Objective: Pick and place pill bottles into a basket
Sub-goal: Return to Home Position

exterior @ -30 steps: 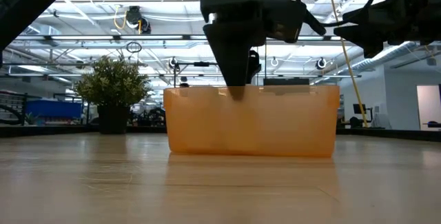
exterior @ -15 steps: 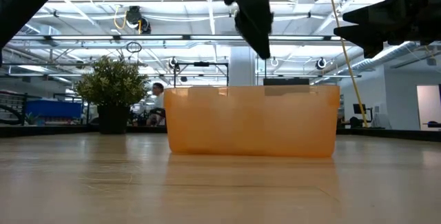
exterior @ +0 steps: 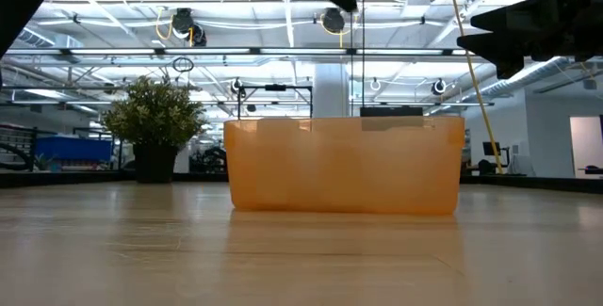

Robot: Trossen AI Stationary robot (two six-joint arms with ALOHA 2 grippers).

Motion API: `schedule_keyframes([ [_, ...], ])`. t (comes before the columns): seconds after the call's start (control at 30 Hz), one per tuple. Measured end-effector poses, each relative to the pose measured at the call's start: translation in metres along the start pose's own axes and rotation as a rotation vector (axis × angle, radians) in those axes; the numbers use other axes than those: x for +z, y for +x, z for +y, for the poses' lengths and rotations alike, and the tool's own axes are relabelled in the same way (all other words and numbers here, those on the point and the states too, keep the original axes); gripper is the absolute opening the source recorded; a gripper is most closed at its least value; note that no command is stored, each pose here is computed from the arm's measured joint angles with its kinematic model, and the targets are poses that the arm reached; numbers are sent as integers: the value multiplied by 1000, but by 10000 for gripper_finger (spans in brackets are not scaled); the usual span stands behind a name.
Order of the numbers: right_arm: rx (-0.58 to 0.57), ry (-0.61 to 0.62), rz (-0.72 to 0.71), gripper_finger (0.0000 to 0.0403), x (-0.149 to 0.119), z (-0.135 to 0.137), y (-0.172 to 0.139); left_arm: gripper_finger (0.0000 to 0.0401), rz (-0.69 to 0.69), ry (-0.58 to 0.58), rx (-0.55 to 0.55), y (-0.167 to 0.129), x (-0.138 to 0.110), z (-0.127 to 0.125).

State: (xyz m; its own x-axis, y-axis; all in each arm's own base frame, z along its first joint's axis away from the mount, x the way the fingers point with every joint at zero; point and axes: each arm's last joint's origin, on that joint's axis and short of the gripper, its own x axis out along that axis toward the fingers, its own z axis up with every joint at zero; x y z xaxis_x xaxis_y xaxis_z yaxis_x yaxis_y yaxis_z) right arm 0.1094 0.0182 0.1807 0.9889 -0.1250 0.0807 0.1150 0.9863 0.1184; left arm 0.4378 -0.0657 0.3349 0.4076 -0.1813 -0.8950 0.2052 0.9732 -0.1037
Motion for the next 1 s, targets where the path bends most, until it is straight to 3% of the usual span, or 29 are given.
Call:
schedule_keyframes([
  [0.2,26,2,-5,212,1,1,0,343,-91,88,-9,-35,-1,-10],
  [0.43,229,33,-111,212,13,6,-4,343,-299,273,0,-90,-3,-38],
  [0.67,274,24,-168,212,34,8,-7,340,-335,267,35,-150,-32,-43],
  [0.77,280,20,-144,212,46,9,-8,341,-387,315,37,-174,-45,-48],
  [1.0,297,23,-88,212,85,9,-16,348,-448,344,66,-182,-90,-40],
])
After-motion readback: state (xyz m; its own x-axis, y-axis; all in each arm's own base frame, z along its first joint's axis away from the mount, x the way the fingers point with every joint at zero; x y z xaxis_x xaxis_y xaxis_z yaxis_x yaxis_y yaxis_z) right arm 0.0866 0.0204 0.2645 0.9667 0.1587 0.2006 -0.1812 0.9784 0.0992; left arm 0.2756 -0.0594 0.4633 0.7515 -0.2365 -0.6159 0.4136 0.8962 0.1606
